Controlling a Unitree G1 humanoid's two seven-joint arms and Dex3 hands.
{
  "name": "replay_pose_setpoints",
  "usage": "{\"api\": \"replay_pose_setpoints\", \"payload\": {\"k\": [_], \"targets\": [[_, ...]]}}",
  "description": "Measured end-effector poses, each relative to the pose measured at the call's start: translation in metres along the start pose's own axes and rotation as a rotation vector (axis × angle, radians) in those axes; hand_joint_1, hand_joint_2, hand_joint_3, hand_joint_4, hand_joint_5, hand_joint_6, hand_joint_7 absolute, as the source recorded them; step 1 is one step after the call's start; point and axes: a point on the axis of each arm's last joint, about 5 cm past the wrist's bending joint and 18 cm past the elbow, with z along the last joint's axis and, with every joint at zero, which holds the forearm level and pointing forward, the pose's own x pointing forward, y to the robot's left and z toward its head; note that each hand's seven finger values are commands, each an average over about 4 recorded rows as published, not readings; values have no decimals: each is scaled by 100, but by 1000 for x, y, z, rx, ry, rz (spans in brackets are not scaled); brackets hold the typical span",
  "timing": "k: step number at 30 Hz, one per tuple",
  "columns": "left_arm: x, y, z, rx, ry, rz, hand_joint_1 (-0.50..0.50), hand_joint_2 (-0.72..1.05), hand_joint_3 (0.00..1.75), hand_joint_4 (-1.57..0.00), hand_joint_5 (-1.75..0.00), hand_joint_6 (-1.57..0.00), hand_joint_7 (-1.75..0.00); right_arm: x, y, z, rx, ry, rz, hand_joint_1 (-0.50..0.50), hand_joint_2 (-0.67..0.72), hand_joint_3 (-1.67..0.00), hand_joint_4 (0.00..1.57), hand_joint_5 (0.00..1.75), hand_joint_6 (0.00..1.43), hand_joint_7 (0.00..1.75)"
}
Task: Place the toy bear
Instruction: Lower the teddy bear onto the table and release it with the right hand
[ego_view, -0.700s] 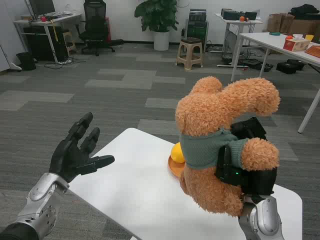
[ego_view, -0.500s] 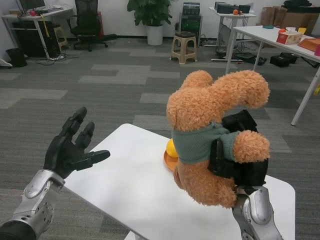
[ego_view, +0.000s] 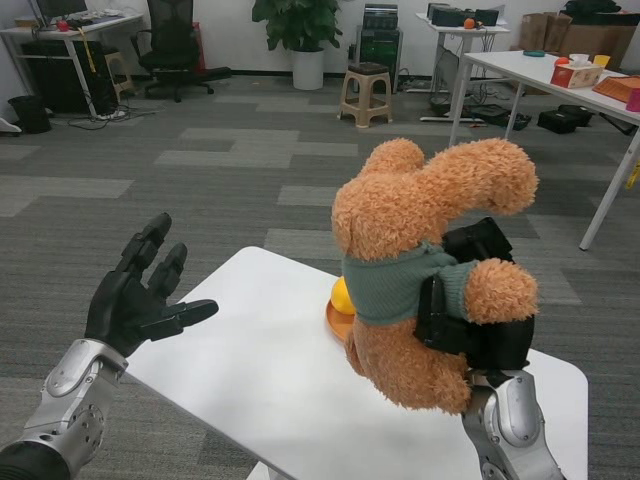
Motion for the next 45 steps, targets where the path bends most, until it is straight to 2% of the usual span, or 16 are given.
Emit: {"api": "replay_pose_setpoints", "payload": {"k": [5, 7, 11, 15, 19, 23, 27, 30, 33, 39, 45], "targets": [[0, 0, 0, 0, -1, 0, 43, 52, 9, 0, 0, 0, -14, 0, -3, 0, -29, 9, 96, -46, -60, -159, 106, 165, 117, 147], [0, 0, 0, -1, -3, 0, 44, 52, 9, 0, 0, 0, -14, 1, -7, 3, -102, -13, 157, -46, -60, -159, 106, 165, 117, 147], [-1, 0, 0, -3, -7, 5, 46, 52, 7, 0, 0, 0, -14, 3, -23, 12, -301, -63, 242, -46, -60, -159, 106, 165, 120, 148], [-2, 1, 0, -4, -9, 9, 46, 52, 7, 0, 0, 0, -16, -3, -34, 17, -403, -40, 327, -46, -60, -155, 106, 165, 118, 154], [-2, 0, 0, -5, -11, 8, 46, 52, 9, 0, 0, 0, -17, -8, -42, 20, -493, -5, 424, -46, -60, -159, 106, 165, 117, 154], [-2, 0, 1, -6, -13, 6, 46, 52, 9, 0, 0, 0, -14, -8, -49, 24, -593, 10, 500, -46, -60, -151, 106, 165, 117, 154], [-2, 0, 1, -6, -14, 6, 46, 52, 9, 0, 0, 0, -14, -10, -56, 23, -677, 52, 558, -46, -60, -151, 106, 165, 117, 154], [-2, 0, 1, -7, -14, 6, 46, 52, 9, 0, 0, 0, -14, -16, -61, 16, -755, 130, 630, -46, -60, -151, 106, 165, 117, 154], [-2, 0, 0, -8, -13, 6, 46, 52, 7, 0, 0, 0, -14, -26, -65, 4, -777, 224, 662, -46, -60, -151, 106, 165, 116, 154], [-3, -2, -2, -16, -11, 7, 46, 52, 9, 0, 0, 0, -19, -47, -72, -24, -708, 360, 621, -46, -60, -151, 108, 165, 117, 154], [-3, -4, -4, -24, -9, 9, 46, 52, 9, 0, 0, 0, -14, -59, -70, -42, -649, 420, 536, -46, -60, -151, 108, 165, 120, 154]]}}
